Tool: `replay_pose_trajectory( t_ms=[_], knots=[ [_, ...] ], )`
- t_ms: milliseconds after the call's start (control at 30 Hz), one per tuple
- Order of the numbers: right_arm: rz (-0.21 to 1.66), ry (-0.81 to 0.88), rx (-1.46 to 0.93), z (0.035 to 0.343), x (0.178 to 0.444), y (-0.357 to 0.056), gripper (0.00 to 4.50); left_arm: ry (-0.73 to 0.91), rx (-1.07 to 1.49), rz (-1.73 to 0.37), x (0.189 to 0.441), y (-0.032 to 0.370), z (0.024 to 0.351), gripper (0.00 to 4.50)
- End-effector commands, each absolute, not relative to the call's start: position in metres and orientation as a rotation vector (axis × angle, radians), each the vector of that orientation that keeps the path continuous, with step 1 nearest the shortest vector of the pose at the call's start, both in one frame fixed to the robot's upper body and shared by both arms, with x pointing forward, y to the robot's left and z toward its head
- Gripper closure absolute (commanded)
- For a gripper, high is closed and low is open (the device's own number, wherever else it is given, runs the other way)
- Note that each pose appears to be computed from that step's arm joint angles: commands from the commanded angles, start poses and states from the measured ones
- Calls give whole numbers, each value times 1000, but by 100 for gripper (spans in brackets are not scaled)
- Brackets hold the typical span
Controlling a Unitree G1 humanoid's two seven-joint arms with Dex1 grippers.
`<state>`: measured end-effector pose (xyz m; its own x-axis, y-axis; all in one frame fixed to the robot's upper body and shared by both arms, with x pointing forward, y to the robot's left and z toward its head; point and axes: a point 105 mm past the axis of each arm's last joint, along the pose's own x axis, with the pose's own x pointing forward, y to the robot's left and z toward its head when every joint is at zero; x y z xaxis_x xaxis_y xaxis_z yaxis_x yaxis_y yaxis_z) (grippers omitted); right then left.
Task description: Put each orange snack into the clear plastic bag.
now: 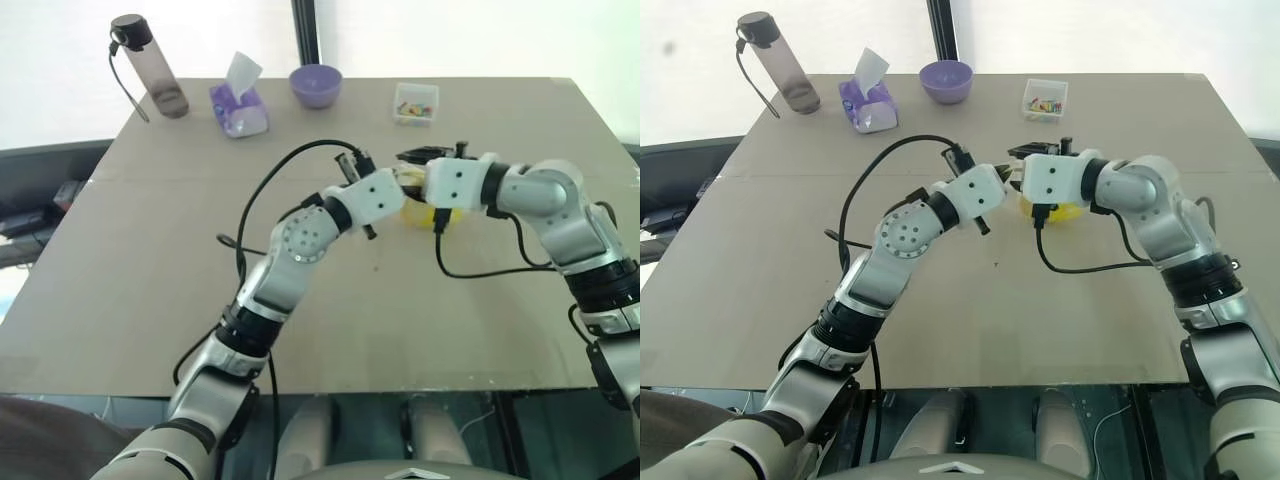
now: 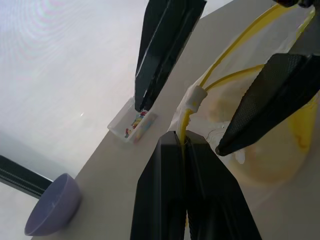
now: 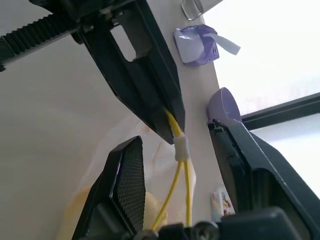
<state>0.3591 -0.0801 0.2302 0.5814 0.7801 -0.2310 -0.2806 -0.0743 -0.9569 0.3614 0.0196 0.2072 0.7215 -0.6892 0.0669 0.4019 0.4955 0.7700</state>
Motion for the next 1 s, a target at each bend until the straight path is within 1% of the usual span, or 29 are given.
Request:
replay_pose_trajectory(
  t_ms=[33,567,967,1000],
  knots=[
    [906,-538,-1388,248,354,-78,213,-466,814,-663,355,18,226,450],
    [864,-500,-1376,254,353,-94,213,-440,808,-659,360,20,219,450],
    [868,-488,-1375,253,352,-96,213,-426,780,-656,361,20,217,450],
    [870,-487,-1375,253,351,-96,236,-426,779,-657,361,19,216,450]
  ],
)
